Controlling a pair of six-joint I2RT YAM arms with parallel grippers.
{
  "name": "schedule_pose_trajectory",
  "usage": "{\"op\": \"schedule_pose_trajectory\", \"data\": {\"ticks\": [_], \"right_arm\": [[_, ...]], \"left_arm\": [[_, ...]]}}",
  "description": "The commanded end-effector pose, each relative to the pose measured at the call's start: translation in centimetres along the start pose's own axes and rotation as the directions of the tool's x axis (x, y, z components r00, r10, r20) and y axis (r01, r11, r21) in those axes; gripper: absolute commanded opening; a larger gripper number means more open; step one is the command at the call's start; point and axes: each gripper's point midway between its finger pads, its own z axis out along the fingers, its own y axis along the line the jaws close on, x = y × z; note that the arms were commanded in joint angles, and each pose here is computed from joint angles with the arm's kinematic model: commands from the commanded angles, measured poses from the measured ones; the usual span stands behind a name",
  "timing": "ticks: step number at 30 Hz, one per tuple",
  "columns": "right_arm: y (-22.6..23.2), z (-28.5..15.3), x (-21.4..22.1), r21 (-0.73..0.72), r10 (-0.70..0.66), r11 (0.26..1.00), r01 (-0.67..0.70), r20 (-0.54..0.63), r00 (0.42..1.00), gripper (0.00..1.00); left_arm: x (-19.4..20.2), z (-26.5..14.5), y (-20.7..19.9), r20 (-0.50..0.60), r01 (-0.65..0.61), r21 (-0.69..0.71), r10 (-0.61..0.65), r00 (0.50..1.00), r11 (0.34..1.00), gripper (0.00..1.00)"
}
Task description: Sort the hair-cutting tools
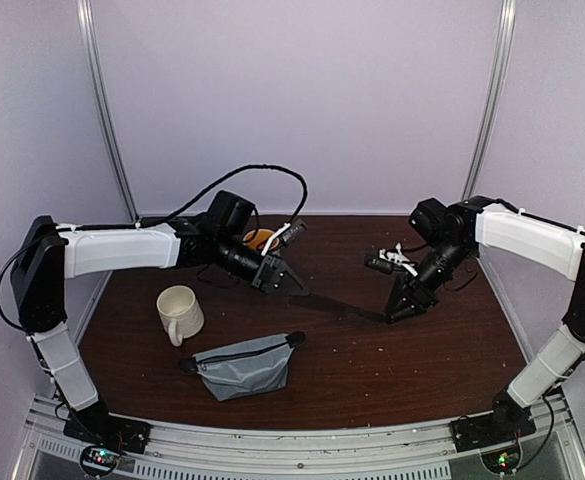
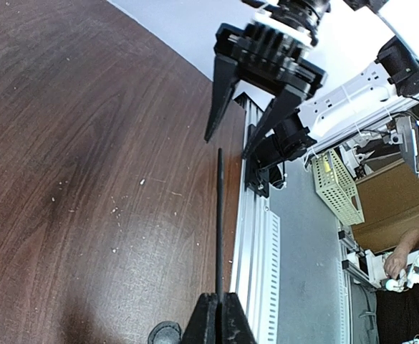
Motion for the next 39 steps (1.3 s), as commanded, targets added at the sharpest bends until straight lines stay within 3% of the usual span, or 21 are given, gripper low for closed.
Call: {"op": "schedule_pose_trajectory", "data": {"ticks": [1, 5, 11, 21, 24, 28, 33, 35, 37, 39], "right_arm": [[0.1, -1.7, -1.2, 0.016, -0.008, 1.000, 0.008, 0.035, 0.999, 0.38], [0.8, -2.1, -1.2, 0.001, -0.017, 1.000, 0.017, 0.031, 0.999, 0.43], [3.2, -0.7, 0.2, -0.179, -0.003, 0.984, 0.000, -0.019, 1.000, 0.44], [2.2, -0.2, -1.8, -0.162, 0.012, 0.987, -0.007, 0.028, 1.000, 0.43], [2.6, 0.1, -1.8, -0.189, 0.009, 0.982, -0.006, 0.015, 1.000, 0.37], [3.4, 0.2, -1.4, -0.238, -0.005, 0.971, 0.005, 0.002, 1.000, 0.19], [4.4, 0.1, -0.8, -0.287, -0.037, 0.957, 0.032, -0.011, 0.999, 0.05], [4.4, -0.2, -0.9, -0.271, -0.047, 0.962, 0.043, -0.008, 0.999, 0.03], [4.2, -0.9, -1.2, -0.207, -0.072, 0.976, 0.070, -0.002, 0.997, 0.02], [2.8, -1.5, -1.4, -0.072, -0.084, 0.994, 0.083, -0.016, 0.996, 0.01]], "left_arm": [[-0.2, -0.8, -1.6, 0.002, -0.069, 0.027, 0.069, 0.998, 0.997, 0.00], [-0.2, -1.0, -2.0, 0.008, -0.082, 0.032, 0.082, 0.997, 0.996, 0.00], [-0.9, -1.3, -3.0, 0.038, -0.113, 0.046, 0.111, 0.993, 0.993, 0.00], [-0.7, -1.3, -3.9, 0.034, -0.120, 0.080, 0.118, 0.992, 0.990, 0.00], [-0.8, -1.3, -3.8, 0.039, -0.124, 0.074, 0.122, 0.992, 0.989, 0.00], [-0.9, -1.2, -3.5, 0.044, -0.124, 0.064, 0.121, 0.992, 0.990, 0.00], [-0.8, -1.0, -2.8, 0.041, -0.114, 0.037, 0.112, 0.993, 0.993, 0.00], [-0.5, -1.1, -1.5, 0.029, -0.095, -0.047, 0.096, 0.995, 0.994, 0.27], [-0.1, -1.9, -0.3, 0.011, -0.091, -0.156, 0.094, 0.996, 0.984, 0.40], [0.9, -3.3, 0.7, -0.007, -0.079, -0.278, 0.081, 0.997, 0.957, 0.46]]}}
